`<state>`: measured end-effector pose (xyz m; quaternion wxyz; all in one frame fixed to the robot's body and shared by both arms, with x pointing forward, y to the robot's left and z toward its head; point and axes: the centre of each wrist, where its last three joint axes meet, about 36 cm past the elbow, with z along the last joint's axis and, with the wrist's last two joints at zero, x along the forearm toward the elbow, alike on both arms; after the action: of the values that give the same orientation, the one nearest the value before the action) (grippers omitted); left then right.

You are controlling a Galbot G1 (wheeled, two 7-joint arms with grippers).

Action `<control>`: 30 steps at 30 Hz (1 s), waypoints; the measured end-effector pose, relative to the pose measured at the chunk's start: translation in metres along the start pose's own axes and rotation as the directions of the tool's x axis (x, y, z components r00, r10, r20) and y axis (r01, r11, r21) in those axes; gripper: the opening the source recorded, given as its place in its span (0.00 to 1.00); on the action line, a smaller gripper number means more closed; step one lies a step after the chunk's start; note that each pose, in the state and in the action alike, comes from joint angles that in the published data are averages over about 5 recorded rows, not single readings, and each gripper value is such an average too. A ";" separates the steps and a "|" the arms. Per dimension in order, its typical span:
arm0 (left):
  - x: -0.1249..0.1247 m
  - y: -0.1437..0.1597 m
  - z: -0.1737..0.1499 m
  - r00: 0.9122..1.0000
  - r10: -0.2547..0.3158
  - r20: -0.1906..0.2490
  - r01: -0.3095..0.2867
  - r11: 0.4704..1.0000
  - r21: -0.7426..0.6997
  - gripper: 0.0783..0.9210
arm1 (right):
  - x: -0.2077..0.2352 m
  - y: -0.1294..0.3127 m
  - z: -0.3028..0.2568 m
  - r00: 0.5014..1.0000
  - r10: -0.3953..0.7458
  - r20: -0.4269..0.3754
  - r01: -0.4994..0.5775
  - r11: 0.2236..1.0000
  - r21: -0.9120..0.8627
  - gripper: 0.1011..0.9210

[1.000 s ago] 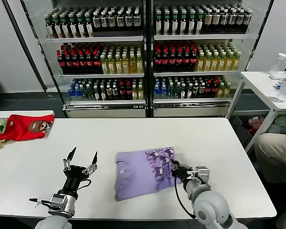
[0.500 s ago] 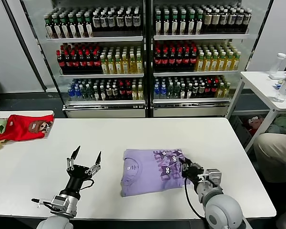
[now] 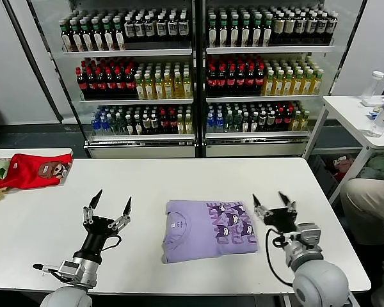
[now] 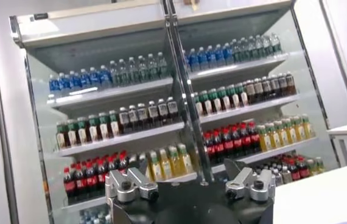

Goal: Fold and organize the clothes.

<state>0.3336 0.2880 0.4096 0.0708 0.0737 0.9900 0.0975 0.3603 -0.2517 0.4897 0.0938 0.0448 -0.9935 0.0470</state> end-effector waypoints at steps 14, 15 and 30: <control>-0.008 0.004 0.002 0.997 0.061 0.046 -0.062 0.998 0.027 0.88 | -0.010 -0.032 0.015 0.984 0.107 0.145 -0.131 0.977 0.167 0.88; -0.009 0.005 0.003 0.997 0.065 0.047 -0.066 0.997 0.027 0.88 | -0.011 -0.033 0.015 0.982 0.110 0.151 -0.136 0.976 0.173 0.88; -0.028 0.010 0.013 0.994 0.095 0.054 -0.096 0.995 0.020 0.88 | -0.020 -0.041 0.017 0.977 0.119 0.175 -0.159 0.960 0.231 0.88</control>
<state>0.3643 0.2955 0.4027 0.0916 0.1245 0.9841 0.0873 0.3810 -0.2924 0.4722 0.0044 -0.0105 -0.9852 0.1713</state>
